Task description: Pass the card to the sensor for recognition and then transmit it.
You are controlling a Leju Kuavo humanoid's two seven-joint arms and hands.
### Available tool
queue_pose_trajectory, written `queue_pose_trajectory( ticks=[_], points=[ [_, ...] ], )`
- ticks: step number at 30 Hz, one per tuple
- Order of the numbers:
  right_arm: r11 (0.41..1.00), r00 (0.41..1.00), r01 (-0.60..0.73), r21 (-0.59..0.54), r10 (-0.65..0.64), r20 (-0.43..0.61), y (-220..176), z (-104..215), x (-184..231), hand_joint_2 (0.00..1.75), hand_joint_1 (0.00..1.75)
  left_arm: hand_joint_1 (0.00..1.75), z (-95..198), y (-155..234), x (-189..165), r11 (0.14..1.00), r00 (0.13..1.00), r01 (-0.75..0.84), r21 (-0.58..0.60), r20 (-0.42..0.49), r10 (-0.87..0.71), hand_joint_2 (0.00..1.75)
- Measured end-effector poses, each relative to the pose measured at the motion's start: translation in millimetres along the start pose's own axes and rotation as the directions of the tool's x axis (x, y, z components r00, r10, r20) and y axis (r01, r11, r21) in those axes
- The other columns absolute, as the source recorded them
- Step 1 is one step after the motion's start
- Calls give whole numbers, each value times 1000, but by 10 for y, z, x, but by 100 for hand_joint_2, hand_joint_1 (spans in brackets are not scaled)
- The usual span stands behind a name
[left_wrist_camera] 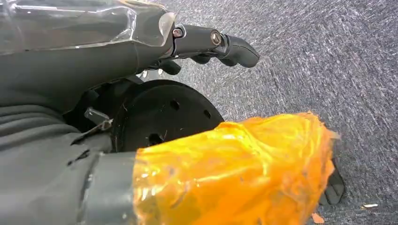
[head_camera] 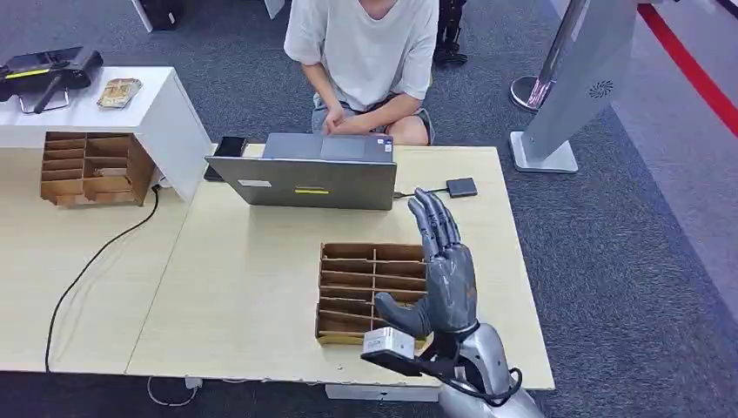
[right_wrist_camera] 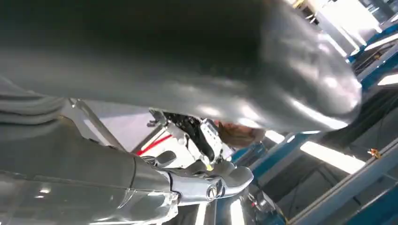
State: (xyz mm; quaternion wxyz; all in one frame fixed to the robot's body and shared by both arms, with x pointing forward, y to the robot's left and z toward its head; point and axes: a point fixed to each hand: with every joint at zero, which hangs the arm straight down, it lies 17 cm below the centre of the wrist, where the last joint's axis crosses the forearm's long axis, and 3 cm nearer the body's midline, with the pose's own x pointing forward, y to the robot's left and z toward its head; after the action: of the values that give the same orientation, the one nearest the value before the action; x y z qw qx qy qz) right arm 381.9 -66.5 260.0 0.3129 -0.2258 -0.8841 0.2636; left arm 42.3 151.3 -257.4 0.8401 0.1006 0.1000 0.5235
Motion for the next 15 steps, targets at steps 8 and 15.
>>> queue_pose_trajectory(
  ticks=[8,15],
  points=[
    [998,999,54,13,-54,-9,52,268,139,0,0,0,0,0,-5,1000,1000,-1,0,-3,1,0],
    [997,997,71,24,-70,-16,88,380,177,175,0,0,0,0,-9,1000,1000,0,0,-5,0,0]
  ],
)
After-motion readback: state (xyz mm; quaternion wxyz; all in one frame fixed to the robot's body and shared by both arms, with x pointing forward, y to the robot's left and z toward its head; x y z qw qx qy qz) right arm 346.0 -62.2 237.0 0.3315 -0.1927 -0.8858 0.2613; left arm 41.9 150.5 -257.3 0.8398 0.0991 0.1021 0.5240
